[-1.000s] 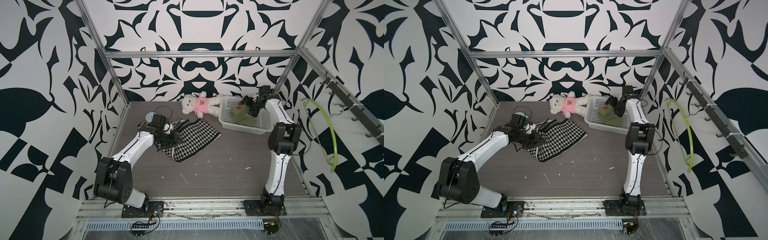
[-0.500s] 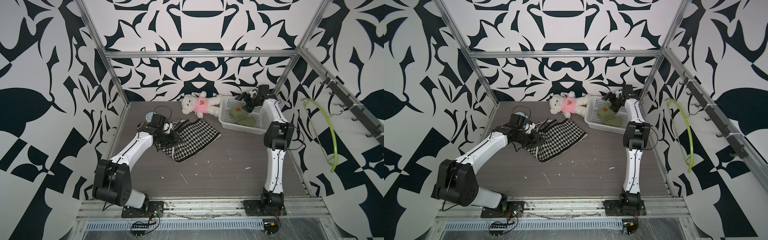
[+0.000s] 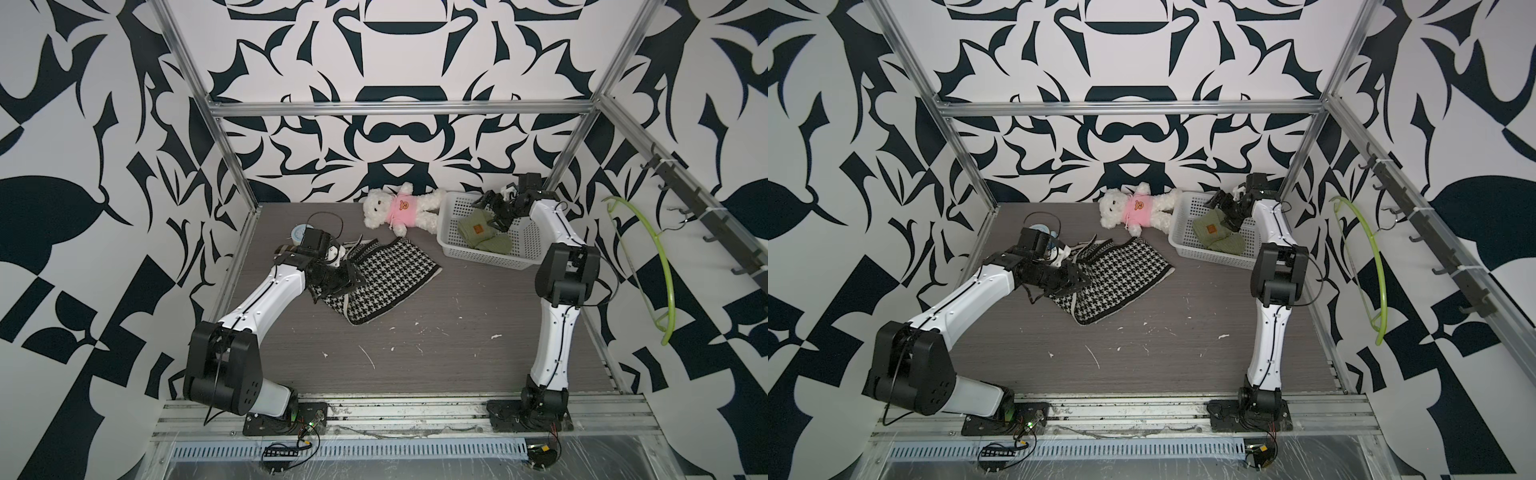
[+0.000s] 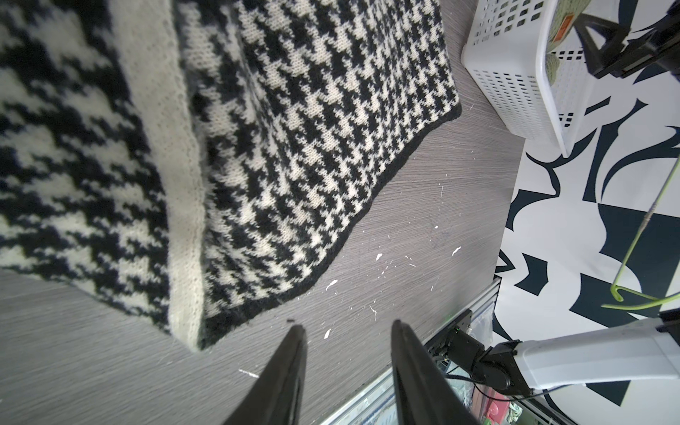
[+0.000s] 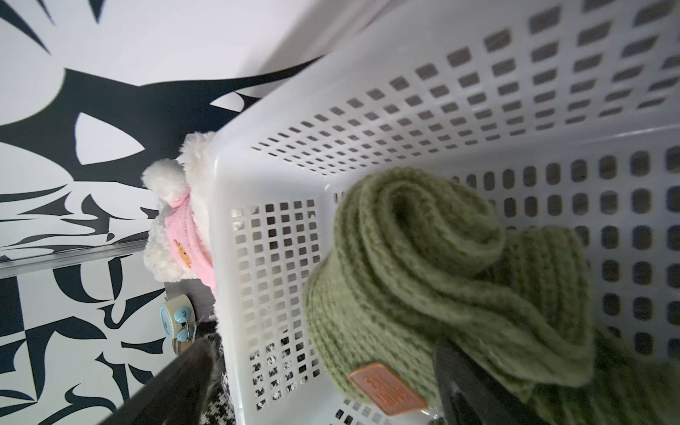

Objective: Roll up the scarf and place it into the basket
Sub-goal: Place the scarf in the basket, then move the scarf to the center of the board.

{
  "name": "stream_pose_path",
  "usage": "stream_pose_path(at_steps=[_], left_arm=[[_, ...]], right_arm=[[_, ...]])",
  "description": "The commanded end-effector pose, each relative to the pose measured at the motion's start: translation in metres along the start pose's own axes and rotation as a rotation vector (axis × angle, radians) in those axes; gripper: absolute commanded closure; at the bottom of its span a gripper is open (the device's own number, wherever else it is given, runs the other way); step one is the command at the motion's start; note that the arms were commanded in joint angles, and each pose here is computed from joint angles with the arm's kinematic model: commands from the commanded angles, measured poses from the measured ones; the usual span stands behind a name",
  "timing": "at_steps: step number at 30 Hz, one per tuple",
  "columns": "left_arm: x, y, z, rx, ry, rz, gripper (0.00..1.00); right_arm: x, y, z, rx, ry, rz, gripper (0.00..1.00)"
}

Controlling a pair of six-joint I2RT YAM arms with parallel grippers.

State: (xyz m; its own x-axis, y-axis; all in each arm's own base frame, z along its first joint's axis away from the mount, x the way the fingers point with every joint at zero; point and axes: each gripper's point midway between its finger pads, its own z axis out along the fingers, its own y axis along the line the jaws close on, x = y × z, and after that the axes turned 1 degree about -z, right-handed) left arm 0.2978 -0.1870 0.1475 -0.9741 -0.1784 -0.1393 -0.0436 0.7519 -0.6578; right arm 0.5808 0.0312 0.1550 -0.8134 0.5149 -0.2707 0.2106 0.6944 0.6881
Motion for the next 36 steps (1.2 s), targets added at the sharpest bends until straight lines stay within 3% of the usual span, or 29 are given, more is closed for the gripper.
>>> stream_pose_path(at_steps=[1,3,6,7,11,16,22,28,36], left_arm=[[0.004,-0.002,-0.008,0.013,-0.019,0.019,0.57],[0.0,0.001,-0.007,-0.005,-0.035,0.014,0.52],[-0.017,0.008,-0.001,-0.048,-0.07,0.005,0.21],[-0.024,0.014,0.002,-0.075,-0.078,-0.004,0.16],[-0.049,0.033,0.005,-0.132,-0.098,-0.069,0.16],[-0.076,0.067,-0.024,-0.196,-0.235,-0.207,0.18],[-0.076,0.073,-0.035,-0.251,-0.202,-0.216,0.17],[-0.062,0.071,-0.042,-0.21,-0.242,-0.219,0.17],[-0.044,0.08,-0.034,-0.212,-0.203,-0.238,0.17]], right_arm=[[-0.016,0.035,-0.041,-0.026,-0.099,-0.103,0.0],[-0.012,0.046,-0.051,-0.043,-0.111,-0.128,0.0],[0.002,0.066,-0.064,-0.045,-0.12,-0.179,0.0],[0.01,0.074,-0.068,-0.038,-0.125,-0.203,0.0],[0.064,0.13,-0.081,-0.041,-0.138,-0.37,0.0],[0.192,0.202,-0.046,-0.093,0.004,-0.589,0.0],[0.297,0.207,0.006,-0.013,0.124,-0.668,0.0],[0.326,0.145,0.063,0.168,0.184,-0.61,0.04],[0.352,0.122,0.106,0.243,0.265,-0.68,0.11]])
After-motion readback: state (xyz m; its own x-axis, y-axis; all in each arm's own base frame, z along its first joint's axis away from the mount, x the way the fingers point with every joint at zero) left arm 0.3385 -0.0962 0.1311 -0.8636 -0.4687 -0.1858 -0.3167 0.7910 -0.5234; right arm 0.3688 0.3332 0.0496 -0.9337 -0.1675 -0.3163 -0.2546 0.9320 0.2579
